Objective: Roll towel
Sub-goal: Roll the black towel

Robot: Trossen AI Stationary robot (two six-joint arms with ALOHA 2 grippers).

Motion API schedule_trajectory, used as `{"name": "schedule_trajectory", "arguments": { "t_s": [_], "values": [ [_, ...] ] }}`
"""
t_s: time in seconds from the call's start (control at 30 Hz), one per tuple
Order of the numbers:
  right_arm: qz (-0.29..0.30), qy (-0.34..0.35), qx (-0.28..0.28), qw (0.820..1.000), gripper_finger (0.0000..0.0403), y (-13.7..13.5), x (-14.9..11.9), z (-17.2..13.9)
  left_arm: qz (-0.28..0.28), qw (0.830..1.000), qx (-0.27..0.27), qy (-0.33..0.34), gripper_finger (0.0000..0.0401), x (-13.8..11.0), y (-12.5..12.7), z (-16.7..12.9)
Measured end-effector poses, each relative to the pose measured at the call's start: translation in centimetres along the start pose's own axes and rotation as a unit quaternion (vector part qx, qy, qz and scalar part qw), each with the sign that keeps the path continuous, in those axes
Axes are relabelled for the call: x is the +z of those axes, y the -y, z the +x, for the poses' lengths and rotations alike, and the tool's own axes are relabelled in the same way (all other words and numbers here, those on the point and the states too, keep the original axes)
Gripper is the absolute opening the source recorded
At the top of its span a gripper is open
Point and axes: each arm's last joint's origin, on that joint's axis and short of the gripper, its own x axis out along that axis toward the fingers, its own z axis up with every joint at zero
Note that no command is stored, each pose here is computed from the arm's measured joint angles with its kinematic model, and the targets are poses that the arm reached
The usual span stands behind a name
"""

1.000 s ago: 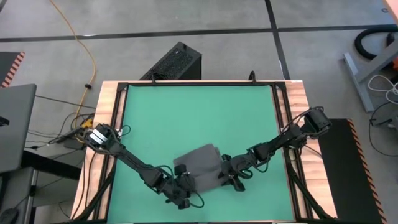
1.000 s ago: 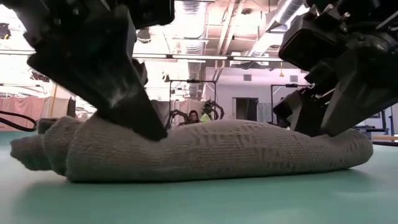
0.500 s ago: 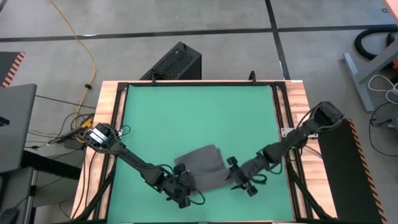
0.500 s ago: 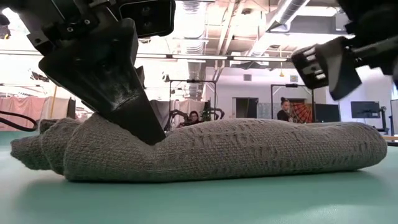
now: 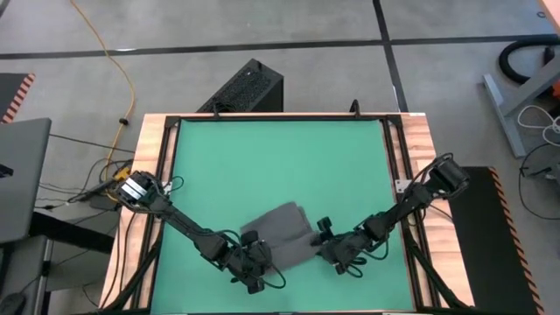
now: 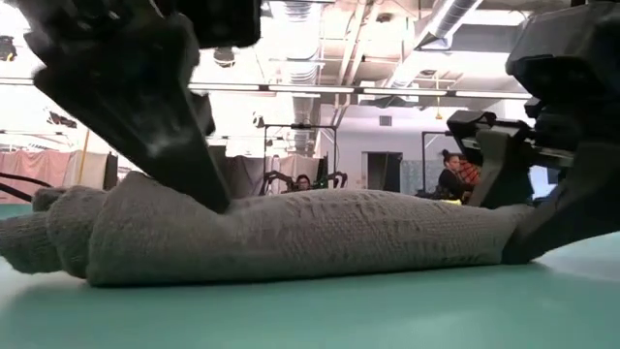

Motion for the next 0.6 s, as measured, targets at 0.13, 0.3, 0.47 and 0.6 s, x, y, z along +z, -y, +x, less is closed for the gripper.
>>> {"name": "schedule_trajectory", "arguments": {
  "t_s": [0.13,0.3,0.47,0.6],
  "values": [
    [-0.001,-0.005,0.005,1.0,0.0075,0.0,-0.1,0.0,0.021,0.999,0.01,0.043,0.0062,0.7,0.5,-2.0],
    [0.033,0.017,0.066,0.997,0.0052,0.8,0.8,-0.9,0.052,0.989,0.041,0.129,0.0032,2.0,0.9,-2.7],
    [0.146,0.028,0.202,0.968,0.0052,2.4,1.7,-1.9,0.068,0.987,0.046,0.138,0.0005,2.9,-0.5,0.2],
    [0.217,0.02,0.278,0.936,0.0052,3.4,1.9,-2.0,0.053,0.987,0.047,0.147,0.0002,4.1,-2.1,1.6]
  ]
}}
